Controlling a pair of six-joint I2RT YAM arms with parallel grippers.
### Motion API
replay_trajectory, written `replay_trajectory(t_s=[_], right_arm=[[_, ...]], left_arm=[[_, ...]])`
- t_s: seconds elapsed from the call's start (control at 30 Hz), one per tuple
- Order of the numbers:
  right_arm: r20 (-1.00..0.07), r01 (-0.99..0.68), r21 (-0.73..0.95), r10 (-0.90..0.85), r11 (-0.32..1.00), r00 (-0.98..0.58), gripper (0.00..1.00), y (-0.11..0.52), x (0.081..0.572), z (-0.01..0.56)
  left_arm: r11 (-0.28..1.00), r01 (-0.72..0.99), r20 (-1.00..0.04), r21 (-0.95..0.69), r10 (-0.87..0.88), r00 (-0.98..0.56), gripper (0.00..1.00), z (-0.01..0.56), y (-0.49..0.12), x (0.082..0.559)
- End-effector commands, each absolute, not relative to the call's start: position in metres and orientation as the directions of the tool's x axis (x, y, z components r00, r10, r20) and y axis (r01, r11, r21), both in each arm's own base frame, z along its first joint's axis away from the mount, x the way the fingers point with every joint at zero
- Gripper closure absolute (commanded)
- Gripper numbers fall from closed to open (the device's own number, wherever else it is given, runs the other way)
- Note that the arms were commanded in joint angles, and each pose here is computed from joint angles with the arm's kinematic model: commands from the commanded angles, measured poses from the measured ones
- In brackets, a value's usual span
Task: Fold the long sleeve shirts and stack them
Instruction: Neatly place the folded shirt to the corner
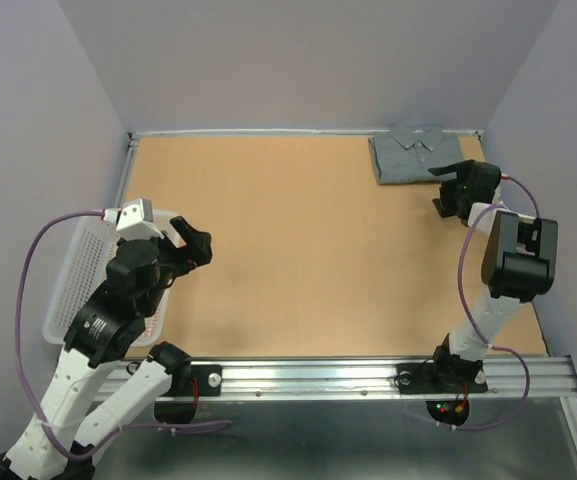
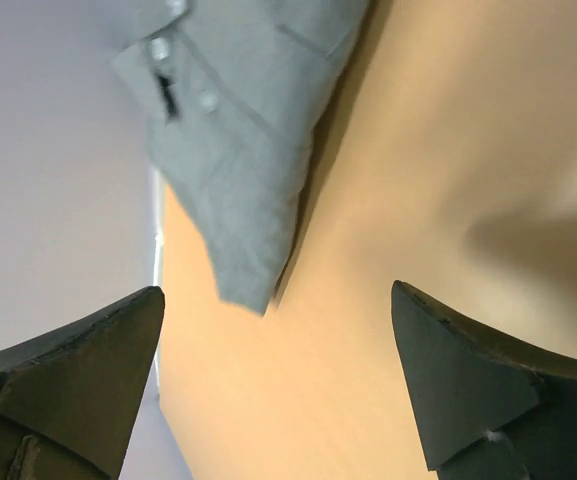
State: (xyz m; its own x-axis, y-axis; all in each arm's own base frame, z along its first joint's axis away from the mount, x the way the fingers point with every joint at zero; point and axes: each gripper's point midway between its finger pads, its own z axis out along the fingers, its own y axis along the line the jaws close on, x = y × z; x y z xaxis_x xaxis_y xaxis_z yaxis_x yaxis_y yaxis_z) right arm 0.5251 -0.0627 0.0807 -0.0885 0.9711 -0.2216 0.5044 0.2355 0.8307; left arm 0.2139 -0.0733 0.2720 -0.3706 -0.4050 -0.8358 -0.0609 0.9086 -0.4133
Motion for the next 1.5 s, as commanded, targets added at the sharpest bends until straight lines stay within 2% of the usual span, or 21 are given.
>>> replay_trajectory(t_s=[0.0, 0.1, 0.3, 0.33, 0.4, 0.47, 0.57, 0.73, 0.93, 1.1, 1.47], right_arm=[[-0.387, 0.523, 0.772, 0.92, 0.363, -0.067, 0.0, -0.077, 0.483, 0.129], [-0.491, 0.539, 0.698, 0.863, 0.472, -0.119, 0.0, -0.076, 0.44, 0.166], [-0.722, 0.44, 0.563, 0.675, 0.7, -0.151, 0.0, -0.066, 0.35, 0.29], [-0.764, 0.452, 0.532, 0.636, 0.716, -0.107, 0.0, -0.07, 0.325, 0.322], [-0.824, 0.451, 0.469, 0.56, 0.759, -0.085, 0.0, -0.073, 0.296, 0.351], [-0.851, 0.443, 0.442, 0.52, 0.78, -0.067, 0.0, -0.069, 0.265, 0.373], [-0.887, 0.352, 0.444, 0.46, 0.824, 0.042, 0.0, -0.049, 0.206, 0.416], [-0.911, 0.298, 0.412, 0.391, 0.861, 0.131, 0.0, -0.033, 0.142, 0.428], [-0.913, 0.233, 0.402, 0.37, 0.886, 0.17, 0.0, -0.01, 0.084, 0.41], [-0.903, 0.172, 0.421, 0.394, 0.89, 0.171, 0.0, 0.007, 0.063, 0.401], [-0.903, 0.129, 0.425, 0.408, 0.896, 0.137, 0.0, 0.015, 0.058, 0.395]], left_arm=[[0.911, -0.033, -0.876, -0.412, -0.406, -0.259, 0.01, 0.312, -0.055, 0.201], [0.911, -0.029, -0.892, -0.411, -0.408, -0.192, 0.01, 0.334, -0.041, 0.19], [0.899, -0.03, -0.897, -0.438, -0.439, -0.052, 0.01, 0.382, -0.007, 0.155], [0.901, -0.025, -0.901, -0.433, -0.433, -0.03, 0.01, 0.385, -0.003, 0.151], [0.902, -0.043, -0.903, -0.43, -0.43, -0.001, 0.01, 0.385, 0.009, 0.14], [0.897, -0.066, -0.899, -0.437, -0.437, 0.021, 0.01, 0.388, 0.02, 0.131], [0.906, -0.075, -0.909, -0.417, -0.417, 0.013, 0.01, 0.389, 0.029, 0.117], [0.902, -0.111, -0.909, -0.417, -0.414, 0.051, 0.01, 0.393, 0.049, 0.098], [0.877, -0.125, -0.886, -0.463, -0.457, 0.078, 0.01, 0.393, 0.066, 0.074], [0.851, -0.129, -0.861, -0.508, -0.503, 0.075, 0.01, 0.383, 0.072, 0.066], [0.755, -0.121, -0.764, -0.645, -0.638, 0.094, 0.01, 0.374, 0.084, 0.062]])
